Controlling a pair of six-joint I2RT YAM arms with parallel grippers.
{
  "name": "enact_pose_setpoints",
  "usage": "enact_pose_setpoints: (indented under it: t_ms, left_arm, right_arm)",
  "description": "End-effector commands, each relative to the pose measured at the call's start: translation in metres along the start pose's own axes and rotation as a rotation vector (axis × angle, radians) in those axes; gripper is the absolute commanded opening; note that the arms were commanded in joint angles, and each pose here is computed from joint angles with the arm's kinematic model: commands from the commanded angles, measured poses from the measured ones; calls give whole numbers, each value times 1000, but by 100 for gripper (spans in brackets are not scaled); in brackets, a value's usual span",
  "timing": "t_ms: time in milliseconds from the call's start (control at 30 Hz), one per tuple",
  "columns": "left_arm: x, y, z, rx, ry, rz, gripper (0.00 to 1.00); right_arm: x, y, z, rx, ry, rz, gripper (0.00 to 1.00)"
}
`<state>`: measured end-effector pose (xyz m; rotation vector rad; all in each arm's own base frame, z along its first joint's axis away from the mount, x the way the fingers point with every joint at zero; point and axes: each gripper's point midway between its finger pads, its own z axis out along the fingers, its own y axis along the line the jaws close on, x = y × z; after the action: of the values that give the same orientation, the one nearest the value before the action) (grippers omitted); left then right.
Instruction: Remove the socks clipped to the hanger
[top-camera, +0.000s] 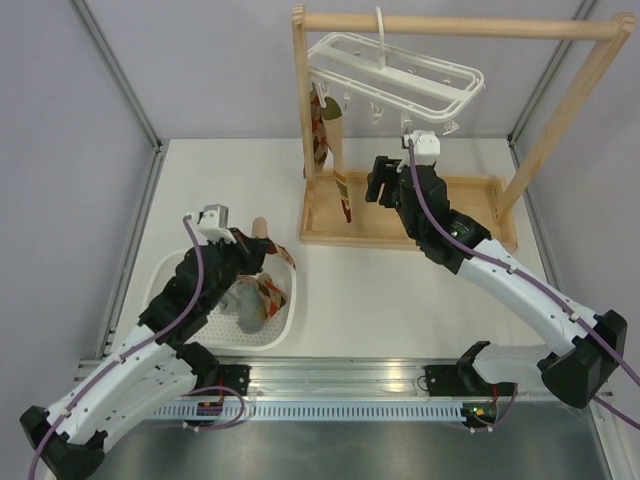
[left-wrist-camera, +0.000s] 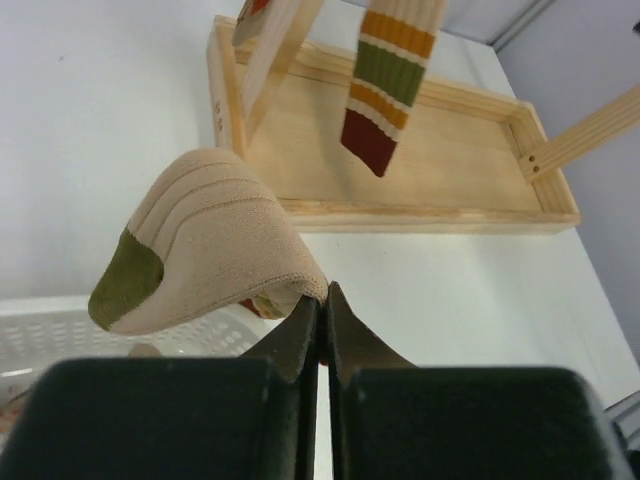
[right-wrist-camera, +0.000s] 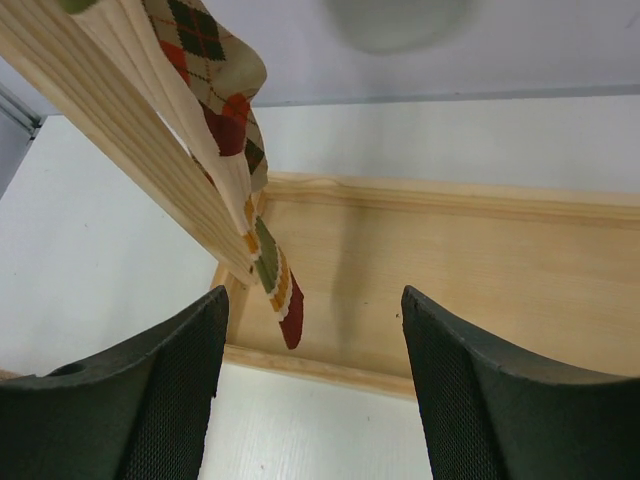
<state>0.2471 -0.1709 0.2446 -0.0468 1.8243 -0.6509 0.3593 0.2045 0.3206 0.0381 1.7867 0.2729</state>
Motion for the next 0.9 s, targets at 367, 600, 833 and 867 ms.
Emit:
enact_pose_setpoints:
  t_ms: [367,600,833,867]
  left_arm:
    - [11,39,-73,-106,-31,-358,2]
    - [9,77,-100,-256,-113,-367,2]
    - [-3,93,-122,-319,-178,-337,2]
    - [1,92,-120,-309,-159,-336,2]
  right_arm:
    - [38,-46,-4,29,6,123,75]
    - [52,-59,-4,50,22,126,75]
    - [70,-64,-2,49,43,147,75]
    - [70,-62,0,41,42,153,75]
